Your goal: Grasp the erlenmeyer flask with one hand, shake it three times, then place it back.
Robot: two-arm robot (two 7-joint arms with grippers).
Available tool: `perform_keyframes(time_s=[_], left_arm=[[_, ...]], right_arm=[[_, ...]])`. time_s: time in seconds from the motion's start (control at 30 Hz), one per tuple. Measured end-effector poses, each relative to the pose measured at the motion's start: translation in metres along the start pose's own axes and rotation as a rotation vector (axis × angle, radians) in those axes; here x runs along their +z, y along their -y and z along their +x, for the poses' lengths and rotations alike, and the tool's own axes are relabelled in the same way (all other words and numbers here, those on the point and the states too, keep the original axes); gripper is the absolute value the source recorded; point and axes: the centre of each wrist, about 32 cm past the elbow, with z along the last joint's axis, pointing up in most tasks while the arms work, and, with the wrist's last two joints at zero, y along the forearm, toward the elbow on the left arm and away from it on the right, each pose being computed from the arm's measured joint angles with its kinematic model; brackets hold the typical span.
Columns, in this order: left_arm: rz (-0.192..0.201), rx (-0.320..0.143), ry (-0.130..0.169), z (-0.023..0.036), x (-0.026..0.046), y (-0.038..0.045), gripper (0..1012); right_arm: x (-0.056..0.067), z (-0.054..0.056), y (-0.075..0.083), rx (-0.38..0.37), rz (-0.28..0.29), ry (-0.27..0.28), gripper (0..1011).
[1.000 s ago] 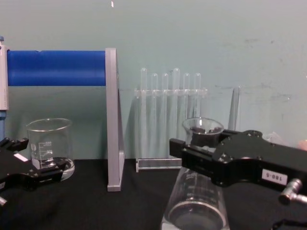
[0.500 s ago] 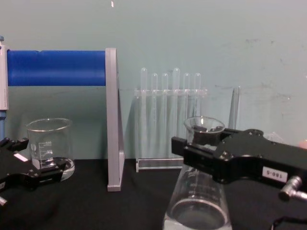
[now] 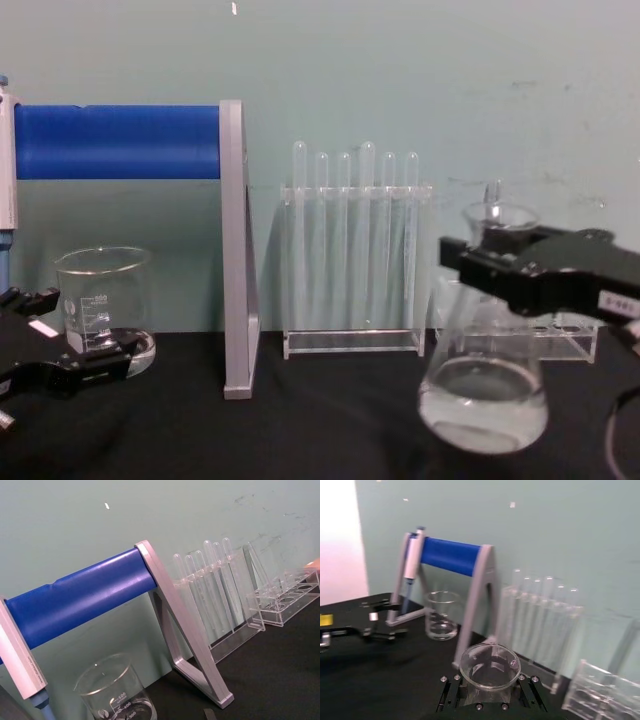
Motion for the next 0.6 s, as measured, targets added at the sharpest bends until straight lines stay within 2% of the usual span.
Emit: perform_keyframes(time_s=[0.47, 0.6], left_arm=[[0.000, 0.000, 0.000, 0.0000, 0.0000, 0.0000, 1001], [0.000, 0.000, 0.000, 0.0000, 0.0000, 0.0000, 1001]], right_arm=[[-0.004, 0.027, 0.000, -0.144, -0.010, 0.015, 452], [-0.005, 0.031, 0.000, -0.164, -0.015, 0.016, 452]])
